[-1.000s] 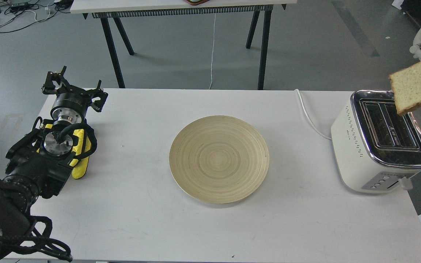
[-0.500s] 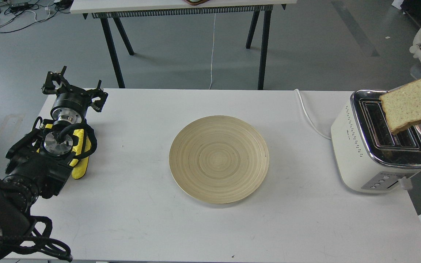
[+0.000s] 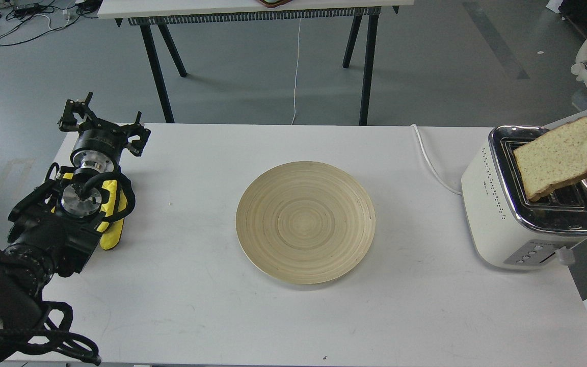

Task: Put bread in toaster with right arm
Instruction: 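Lower the bread slice into the toaster slot with the right gripper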

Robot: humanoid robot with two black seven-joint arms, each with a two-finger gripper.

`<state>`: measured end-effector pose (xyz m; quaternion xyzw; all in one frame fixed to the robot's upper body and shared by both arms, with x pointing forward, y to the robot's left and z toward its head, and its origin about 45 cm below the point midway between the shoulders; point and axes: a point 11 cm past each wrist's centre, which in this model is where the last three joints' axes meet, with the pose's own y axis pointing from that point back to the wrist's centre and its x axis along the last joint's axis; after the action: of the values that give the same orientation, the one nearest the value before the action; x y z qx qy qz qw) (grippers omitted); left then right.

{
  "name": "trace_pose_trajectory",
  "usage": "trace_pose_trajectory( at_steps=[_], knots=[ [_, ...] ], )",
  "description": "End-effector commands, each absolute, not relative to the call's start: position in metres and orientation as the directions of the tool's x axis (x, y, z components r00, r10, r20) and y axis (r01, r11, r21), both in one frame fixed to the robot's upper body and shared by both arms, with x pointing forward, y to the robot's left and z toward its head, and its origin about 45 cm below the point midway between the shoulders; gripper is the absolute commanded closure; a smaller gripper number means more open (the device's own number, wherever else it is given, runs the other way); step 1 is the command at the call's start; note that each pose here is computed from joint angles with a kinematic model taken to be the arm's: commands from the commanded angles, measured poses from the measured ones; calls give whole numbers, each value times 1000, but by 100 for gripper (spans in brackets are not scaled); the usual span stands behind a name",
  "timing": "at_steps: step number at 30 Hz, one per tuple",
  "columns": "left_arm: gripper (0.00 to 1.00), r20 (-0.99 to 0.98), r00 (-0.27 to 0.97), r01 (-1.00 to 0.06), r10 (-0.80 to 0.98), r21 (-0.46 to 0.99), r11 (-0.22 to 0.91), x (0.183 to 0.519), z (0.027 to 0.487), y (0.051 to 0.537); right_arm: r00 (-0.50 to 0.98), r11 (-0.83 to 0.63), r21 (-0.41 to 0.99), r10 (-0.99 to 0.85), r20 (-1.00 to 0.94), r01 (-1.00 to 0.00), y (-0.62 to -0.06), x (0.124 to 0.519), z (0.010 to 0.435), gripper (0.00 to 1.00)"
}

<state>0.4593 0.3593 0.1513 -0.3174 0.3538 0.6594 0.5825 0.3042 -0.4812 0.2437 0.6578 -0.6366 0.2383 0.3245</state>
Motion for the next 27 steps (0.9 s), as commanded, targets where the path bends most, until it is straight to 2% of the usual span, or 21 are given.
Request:
trace_pose_trajectory(
  at_steps=[1, 5, 7, 9, 11, 13, 15, 16, 22, 27],
  knots=[
    [0, -830, -120, -993, 544, 97, -72, 459, 151, 360, 72, 29, 126, -680, 729, -992, -483, 307, 237, 98],
    [0, -831, -120, -993, 544, 97, -71, 459, 151, 359, 91, 8, 126, -647, 757, -992, -481, 310, 230, 91],
    [0, -831, -120, -993, 544, 97, -71, 459, 151, 359, 96, 2, 128, -651, 753, -992, -478, 312, 227, 85],
    [0, -831, -120, -993, 544, 97, -71, 459, 151, 359, 94, 1, 126, -654, 750, -992, -477, 312, 227, 69],
    [0, -831, -120, -993, 544, 97, -71, 459, 151, 359, 97, -4, 125, -659, 746, -992, -474, 314, 226, 62],
    [0, -831, -120, -993, 544, 97, -71, 459, 151, 359, 101, -14, 124, -668, 737, -992, -468, 315, 223, 41],
    [0, -831, -120, -993, 544, 97, -71, 459, 151, 359, 105, -26, 119, -680, 726, -993, -461, 319, 221, 10],
    [0, -831, -120, -993, 544, 97, -71, 459, 151, 359, 104, -33, 113, -690, 716, -993, -456, 321, 221, 7],
    [0, -831, -120, -993, 544, 97, -71, 459, 151, 359, 96, -54, 83, -724, 683, -995, -440, 329, 225, 4],
    [0, -831, -119, -993, 544, 96, -71, 460, 152, 359, -41, -8, -84, -825, 564, -996, -434, 356, 278, 3]
  ],
)
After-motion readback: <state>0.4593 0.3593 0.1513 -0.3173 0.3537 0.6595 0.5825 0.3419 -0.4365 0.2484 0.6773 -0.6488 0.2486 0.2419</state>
